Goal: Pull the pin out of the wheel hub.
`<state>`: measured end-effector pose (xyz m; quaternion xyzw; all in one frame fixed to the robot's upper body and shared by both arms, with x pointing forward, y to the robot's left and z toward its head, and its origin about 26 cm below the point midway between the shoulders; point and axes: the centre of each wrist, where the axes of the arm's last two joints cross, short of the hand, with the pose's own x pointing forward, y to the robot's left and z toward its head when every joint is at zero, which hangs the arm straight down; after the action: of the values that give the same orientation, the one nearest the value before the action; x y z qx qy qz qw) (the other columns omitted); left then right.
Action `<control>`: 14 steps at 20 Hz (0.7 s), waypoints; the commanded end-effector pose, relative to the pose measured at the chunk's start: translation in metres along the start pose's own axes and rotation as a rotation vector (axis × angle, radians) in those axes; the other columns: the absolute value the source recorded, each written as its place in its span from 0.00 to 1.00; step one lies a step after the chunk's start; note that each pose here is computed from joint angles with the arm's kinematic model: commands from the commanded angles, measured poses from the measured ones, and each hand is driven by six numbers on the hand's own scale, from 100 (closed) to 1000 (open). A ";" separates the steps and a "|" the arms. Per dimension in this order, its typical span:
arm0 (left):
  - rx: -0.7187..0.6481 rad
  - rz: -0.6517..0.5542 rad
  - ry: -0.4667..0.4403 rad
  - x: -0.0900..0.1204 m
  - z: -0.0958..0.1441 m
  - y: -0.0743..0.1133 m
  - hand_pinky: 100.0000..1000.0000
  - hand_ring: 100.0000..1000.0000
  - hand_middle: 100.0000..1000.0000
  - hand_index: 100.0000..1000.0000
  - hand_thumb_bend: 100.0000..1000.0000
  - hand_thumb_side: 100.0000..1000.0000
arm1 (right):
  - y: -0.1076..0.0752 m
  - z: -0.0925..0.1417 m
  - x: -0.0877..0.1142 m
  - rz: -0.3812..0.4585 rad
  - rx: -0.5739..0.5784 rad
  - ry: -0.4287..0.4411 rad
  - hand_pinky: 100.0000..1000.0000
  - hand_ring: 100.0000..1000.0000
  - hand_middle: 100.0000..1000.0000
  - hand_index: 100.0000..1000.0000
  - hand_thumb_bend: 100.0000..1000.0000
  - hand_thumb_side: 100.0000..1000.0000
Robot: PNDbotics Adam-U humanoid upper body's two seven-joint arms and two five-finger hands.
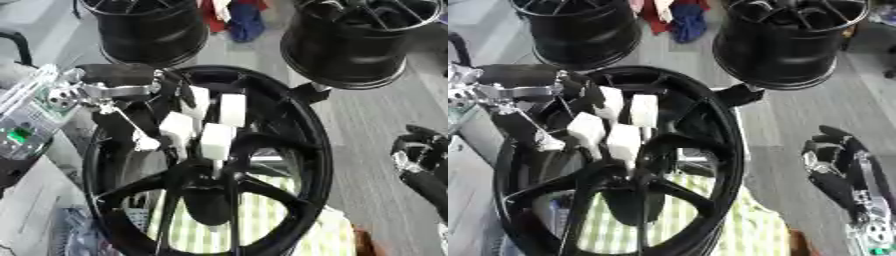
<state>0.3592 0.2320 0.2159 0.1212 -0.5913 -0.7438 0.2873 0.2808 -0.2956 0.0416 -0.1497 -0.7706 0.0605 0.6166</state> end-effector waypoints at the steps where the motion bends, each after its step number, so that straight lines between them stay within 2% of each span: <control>1: -0.017 -0.033 0.004 0.002 0.005 0.008 0.63 0.60 0.63 0.77 0.22 0.15 | -0.006 -0.004 0.005 0.020 0.003 -0.025 0.64 0.54 0.61 0.77 0.06 0.12; 9: -0.053 -0.055 -0.025 0.014 0.011 0.013 0.61 0.58 0.61 0.76 0.21 0.13 | -0.007 -0.004 0.005 0.022 0.002 -0.023 0.64 0.55 0.61 0.77 0.06 0.12; 14: -0.081 -0.043 -0.009 0.010 0.008 0.008 0.61 0.58 0.62 0.77 0.19 0.10 | -0.007 -0.003 0.004 0.022 0.003 -0.022 0.64 0.55 0.61 0.77 0.06 0.12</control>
<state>0.3492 0.2260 0.2210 0.1054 -0.5706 -0.7669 0.2742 0.2808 -0.2957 0.0415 -0.1490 -0.7709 0.0614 0.6162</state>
